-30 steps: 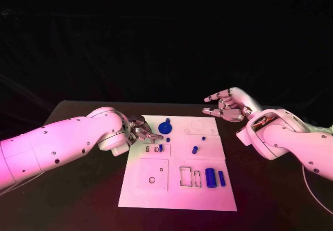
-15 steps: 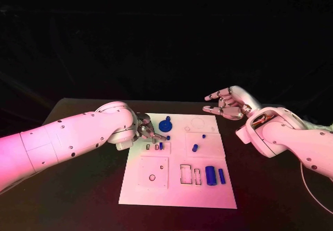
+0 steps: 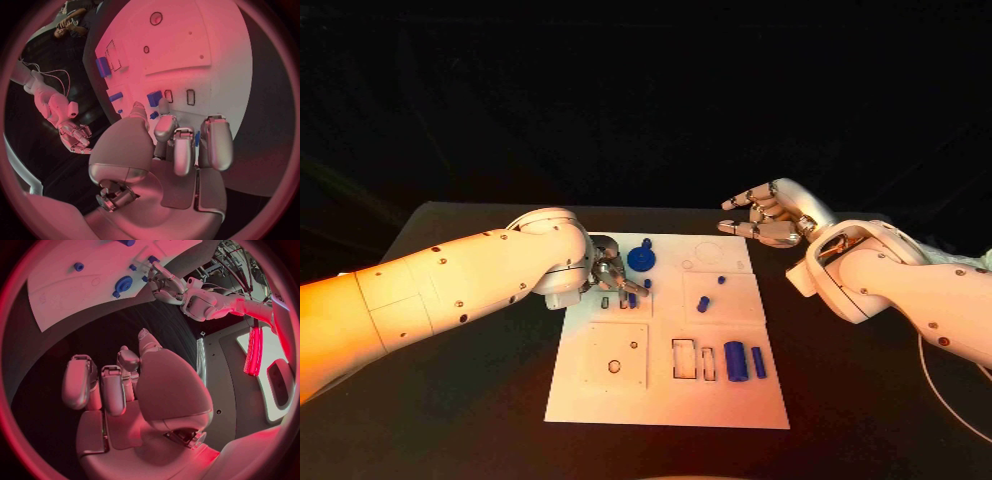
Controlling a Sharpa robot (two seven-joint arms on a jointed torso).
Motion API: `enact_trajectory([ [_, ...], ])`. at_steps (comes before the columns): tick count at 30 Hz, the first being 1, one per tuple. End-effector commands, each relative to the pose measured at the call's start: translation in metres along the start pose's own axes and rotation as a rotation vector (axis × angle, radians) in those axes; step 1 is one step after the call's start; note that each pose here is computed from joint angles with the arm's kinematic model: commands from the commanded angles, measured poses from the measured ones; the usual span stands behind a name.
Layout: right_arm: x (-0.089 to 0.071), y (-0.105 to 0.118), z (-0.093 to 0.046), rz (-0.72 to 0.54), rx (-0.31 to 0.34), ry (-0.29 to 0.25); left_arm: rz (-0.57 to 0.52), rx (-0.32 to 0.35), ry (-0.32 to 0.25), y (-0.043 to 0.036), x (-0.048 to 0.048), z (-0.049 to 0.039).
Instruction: Assemble the parts on the task board
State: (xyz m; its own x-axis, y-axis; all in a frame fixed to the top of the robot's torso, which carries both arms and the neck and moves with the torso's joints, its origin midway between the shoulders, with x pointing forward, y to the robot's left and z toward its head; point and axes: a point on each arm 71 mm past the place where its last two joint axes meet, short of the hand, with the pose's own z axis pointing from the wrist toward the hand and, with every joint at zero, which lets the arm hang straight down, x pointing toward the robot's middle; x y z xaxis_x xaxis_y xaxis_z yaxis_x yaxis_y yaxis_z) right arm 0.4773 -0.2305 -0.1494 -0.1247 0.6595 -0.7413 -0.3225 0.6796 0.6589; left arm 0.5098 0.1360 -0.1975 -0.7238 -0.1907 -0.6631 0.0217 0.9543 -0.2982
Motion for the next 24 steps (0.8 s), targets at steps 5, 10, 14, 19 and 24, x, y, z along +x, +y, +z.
enact_trajectory([
  [5, 0.0049, -0.0015, 0.0006, -0.002, 0.017, 0.037, 0.02, 0.004, 0.001, -0.0048, -0.0005, 0.0],
  [10, 0.0066, -0.0021, 0.001, -0.002, 0.021, 0.043, 0.02, 0.008, -0.001, -0.0066, -0.0001, 0.0001],
  [14, 0.0077, -0.0024, 0.0011, -0.001, 0.022, 0.046, 0.026, 0.008, 0.006, -0.0071, 0.0005, 0.0002],
  [19, 0.0085, -0.003, 0.001, -0.001, 0.024, 0.049, 0.035, 0.004, 0.018, -0.0064, 0.001, 0.0004],
  [24, 0.0094, -0.0032, 0.0008, -0.001, 0.025, 0.052, 0.053, 0.0, 0.027, -0.0065, 0.0017, 0.0007],
])
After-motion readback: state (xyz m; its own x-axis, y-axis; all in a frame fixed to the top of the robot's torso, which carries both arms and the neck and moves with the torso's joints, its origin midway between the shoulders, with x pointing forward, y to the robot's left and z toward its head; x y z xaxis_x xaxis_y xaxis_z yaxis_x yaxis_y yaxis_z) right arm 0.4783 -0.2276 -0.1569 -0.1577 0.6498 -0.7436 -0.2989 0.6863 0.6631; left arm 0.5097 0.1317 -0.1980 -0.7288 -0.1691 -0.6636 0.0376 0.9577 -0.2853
